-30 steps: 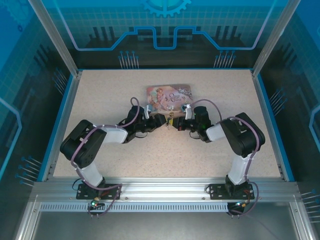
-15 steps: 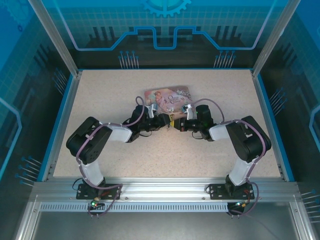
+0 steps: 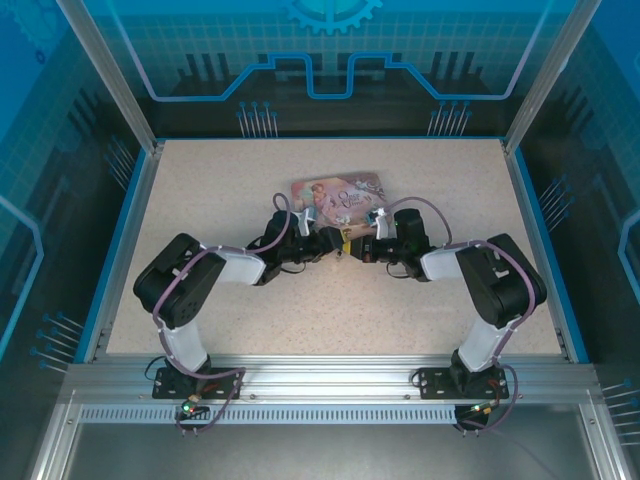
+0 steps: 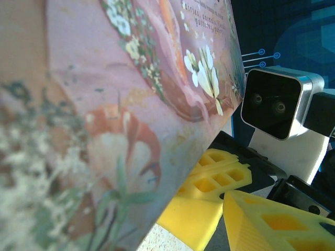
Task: Unlock a padlock with a key
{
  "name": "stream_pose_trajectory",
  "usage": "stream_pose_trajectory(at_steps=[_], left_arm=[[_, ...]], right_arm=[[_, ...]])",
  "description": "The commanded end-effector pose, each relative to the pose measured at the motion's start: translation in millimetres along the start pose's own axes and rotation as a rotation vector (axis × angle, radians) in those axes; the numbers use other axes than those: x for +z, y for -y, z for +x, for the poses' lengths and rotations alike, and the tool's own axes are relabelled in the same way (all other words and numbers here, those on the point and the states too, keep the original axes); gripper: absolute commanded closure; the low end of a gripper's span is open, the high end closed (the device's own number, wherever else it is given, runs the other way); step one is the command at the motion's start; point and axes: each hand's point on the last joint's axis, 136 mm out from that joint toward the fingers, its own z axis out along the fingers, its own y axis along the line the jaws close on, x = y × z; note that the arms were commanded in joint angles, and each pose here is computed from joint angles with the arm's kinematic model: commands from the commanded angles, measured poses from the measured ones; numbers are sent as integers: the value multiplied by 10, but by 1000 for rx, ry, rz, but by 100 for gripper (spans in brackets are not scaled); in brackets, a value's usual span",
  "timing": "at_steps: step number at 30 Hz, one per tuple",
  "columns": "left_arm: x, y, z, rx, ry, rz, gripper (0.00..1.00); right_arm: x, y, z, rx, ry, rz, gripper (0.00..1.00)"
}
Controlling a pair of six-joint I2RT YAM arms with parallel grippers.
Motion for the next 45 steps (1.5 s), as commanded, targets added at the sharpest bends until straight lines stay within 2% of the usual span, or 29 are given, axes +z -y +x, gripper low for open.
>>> stream_pose_trajectory(at_steps=[1,9,16,21,31,35,45], left_arm=[[-121,68,-43,25,43,-5,44],[-403,284,-79,73,93,5,41],[-463,220,51,-58,85,59,50],[-384,106,98,-152,77,83,52],[-203,-12,66,-246,87,150,59],[-147,-32,61,-273,86,171,64],[-57,-29,104,-282,65,169,67]], right_arm=[[-101,-235,-195,-14,26,-83,100],[-78,-180,-249,36,46,-67,100],[-94,-286,-330,79,58,-105,100],[-94,-291,-336,89,55,-104,100],[-110,-338,-350,89,53,-113,100],[-99,-346,-346,91,51,-112,100],[-65,-367,-346,99,48,-116,99]])
